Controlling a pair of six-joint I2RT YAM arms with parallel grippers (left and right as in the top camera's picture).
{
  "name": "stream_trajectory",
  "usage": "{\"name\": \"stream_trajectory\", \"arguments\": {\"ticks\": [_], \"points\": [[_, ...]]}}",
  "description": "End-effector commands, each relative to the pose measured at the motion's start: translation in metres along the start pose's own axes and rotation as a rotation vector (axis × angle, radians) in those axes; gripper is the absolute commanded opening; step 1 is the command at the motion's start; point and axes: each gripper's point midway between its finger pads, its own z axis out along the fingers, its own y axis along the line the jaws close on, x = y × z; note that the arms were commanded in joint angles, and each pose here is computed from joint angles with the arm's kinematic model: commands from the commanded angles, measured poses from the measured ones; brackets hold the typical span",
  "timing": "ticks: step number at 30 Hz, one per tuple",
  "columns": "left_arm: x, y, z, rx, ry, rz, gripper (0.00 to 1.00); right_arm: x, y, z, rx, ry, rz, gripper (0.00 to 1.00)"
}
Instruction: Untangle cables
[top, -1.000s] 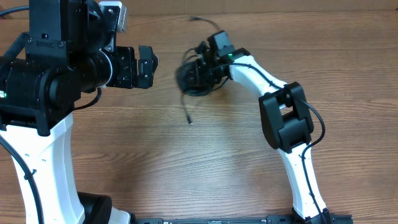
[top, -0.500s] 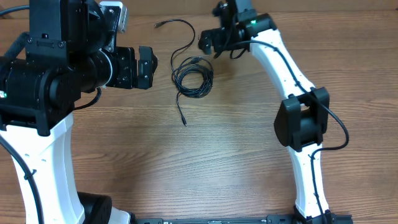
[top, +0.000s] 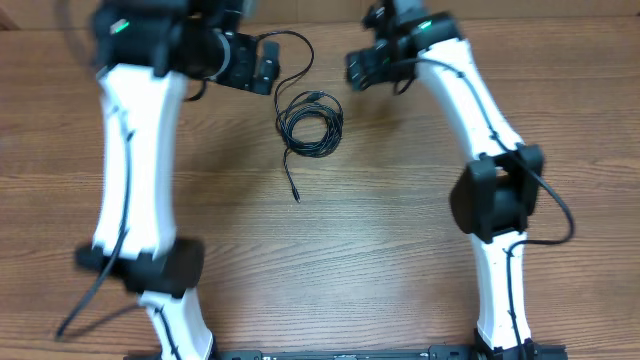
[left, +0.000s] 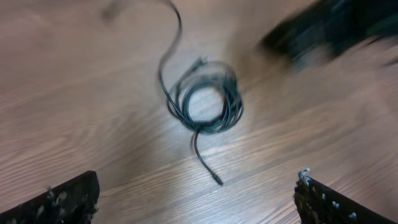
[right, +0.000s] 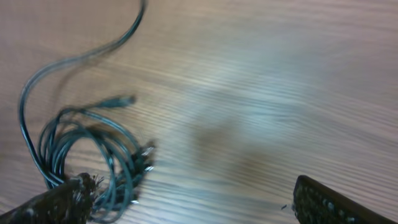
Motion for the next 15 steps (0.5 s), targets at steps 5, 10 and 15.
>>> {"name": "stream_trajectory", "arguments": {"ticks": [5,10,15], "points": [[0.017,0.008,0.120,0.117,0.200,0.095,1.00,-0.044,-0.076,-0.164,0.085,-0.289,0.109,1.00],[0.008,-0.013,0.181,0.311,0.169,0.077,1.00,-0.027,-0.100,-0.179,0.046,-0.259,0.175,1.00],[0.009,-0.023,0.215,0.351,0.166,0.096,1.00,-0.010,-0.106,-0.177,0.050,-0.197,0.205,1.00]]}}
